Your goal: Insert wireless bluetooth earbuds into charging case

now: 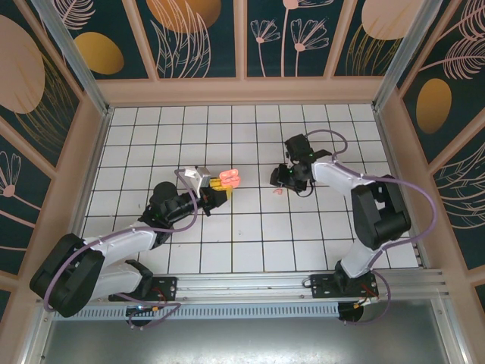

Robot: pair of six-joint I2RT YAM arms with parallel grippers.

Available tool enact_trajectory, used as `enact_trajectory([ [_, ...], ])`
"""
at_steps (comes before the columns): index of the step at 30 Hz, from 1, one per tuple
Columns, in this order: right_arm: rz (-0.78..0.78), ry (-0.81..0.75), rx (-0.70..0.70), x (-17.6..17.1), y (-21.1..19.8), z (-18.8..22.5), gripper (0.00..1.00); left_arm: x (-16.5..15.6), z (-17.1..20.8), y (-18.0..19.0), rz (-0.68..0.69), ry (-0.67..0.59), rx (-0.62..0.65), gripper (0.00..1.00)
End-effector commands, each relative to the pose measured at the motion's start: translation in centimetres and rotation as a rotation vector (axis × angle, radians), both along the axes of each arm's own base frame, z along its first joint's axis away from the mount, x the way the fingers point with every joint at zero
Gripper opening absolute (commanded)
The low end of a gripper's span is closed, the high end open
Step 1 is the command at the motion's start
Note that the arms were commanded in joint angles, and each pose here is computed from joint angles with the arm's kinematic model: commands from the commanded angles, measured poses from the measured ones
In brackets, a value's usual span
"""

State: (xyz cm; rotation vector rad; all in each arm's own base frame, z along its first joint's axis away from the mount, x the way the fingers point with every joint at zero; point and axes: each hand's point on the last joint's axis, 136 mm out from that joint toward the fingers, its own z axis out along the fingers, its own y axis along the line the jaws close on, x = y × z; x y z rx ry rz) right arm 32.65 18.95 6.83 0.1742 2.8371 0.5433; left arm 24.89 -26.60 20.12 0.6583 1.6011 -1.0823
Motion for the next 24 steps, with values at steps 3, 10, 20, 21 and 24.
enact_trajectory([
  [3,-0.032,0.047,0.017,-3.1,0.7,0.4,0.48,0.3,1.8,-0.2,0.0,-0.048,-0.023,0.22],
  [10,-0.044,0.09,-0.005,-3.5,0.6,-1.8,0.44,0.2,1.8,-0.2,-0.003,-0.047,-0.022,0.22],
  [20,-0.023,0.093,-0.018,-1.6,1.3,-3.4,0.45,0.1,1.8,0.1,0.009,-0.05,-0.015,0.22],
  [21,-0.019,0.091,-0.021,-1.4,1.3,-3.5,0.46,0.1,1.8,0.1,0.012,-0.05,-0.014,0.22],
  [24,-0.012,0.083,-0.024,-0.7,1.5,-3.7,0.45,0.1,1.8,0.2,0.018,-0.053,-0.011,0.22],
])
